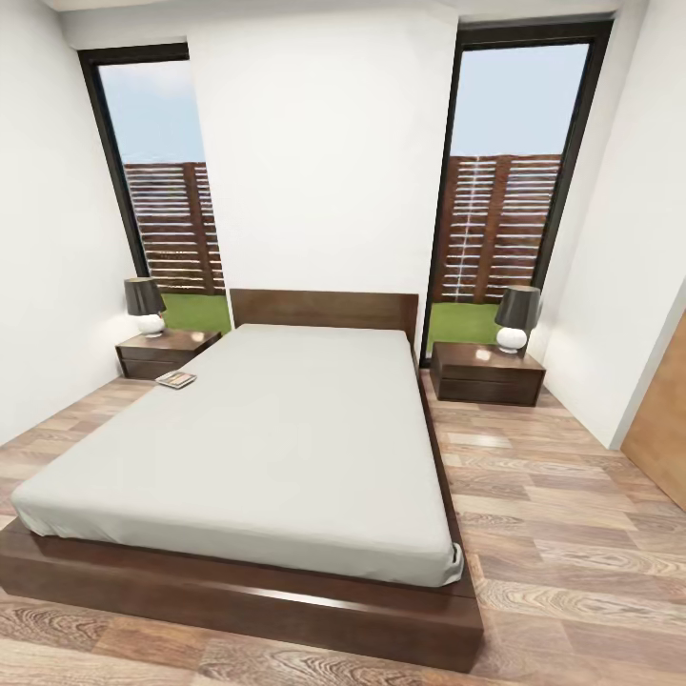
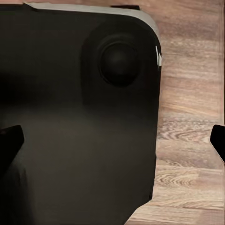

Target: In the bedroom, move the book from the bed onto either nightstand, and place the two sandals side by side next to the bed.

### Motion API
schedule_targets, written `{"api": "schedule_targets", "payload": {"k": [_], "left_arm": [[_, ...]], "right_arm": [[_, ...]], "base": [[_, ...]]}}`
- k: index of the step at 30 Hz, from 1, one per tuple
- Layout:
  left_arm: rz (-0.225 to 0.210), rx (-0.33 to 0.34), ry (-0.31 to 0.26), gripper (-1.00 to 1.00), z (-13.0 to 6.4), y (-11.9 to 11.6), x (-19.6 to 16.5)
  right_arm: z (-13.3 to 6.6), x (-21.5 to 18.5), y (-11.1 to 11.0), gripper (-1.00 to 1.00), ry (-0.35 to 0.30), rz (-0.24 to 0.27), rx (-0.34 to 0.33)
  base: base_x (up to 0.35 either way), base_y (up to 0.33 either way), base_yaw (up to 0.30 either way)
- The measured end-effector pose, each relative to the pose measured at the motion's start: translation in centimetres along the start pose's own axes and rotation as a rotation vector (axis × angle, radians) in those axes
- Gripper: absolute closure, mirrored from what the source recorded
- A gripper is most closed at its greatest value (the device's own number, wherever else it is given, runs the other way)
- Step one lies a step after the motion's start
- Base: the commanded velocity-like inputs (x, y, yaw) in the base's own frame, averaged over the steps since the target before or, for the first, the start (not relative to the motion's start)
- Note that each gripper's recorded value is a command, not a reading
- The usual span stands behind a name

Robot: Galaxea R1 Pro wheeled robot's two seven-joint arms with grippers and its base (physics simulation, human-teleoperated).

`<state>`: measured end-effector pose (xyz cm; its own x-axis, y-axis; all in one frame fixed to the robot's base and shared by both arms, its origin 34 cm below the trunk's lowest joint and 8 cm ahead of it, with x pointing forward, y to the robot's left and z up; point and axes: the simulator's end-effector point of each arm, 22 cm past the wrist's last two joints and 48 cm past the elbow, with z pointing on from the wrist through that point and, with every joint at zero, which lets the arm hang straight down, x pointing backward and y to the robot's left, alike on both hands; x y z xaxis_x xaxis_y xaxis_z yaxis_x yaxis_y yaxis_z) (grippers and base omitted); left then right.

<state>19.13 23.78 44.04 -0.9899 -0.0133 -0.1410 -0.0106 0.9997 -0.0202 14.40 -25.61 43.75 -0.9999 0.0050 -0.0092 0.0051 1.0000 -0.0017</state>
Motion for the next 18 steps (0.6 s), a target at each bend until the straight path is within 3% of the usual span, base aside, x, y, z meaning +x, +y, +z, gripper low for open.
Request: {"api": "schedule_targets", "payload": {"k": [16,17,18], "left_arm": [[-0.003,0.014,-0.183,-1.0,-0.3,-1.3,-6.6],[-0.004,0.015,-0.27,-1.0,-0.8,-1.4,-10.1],[-0.006,0.017,-0.417,-1.0,-2.5,-1.4,-16.9]], "right_arm": [[-0.3,-4.6,-2.9,-1.0,-0.105,0.01,0.044],[-0.6,-7.8,-2.9,-1.0,-0.172,0.01,0.045],[-2.1,-14.3,-2.9,-1.0,-0.313,0.009,0.045]], "base": [[0.0,0.0,0.0],[0.0,0.0,0.0],[0.0,0.0,0.0]]}}
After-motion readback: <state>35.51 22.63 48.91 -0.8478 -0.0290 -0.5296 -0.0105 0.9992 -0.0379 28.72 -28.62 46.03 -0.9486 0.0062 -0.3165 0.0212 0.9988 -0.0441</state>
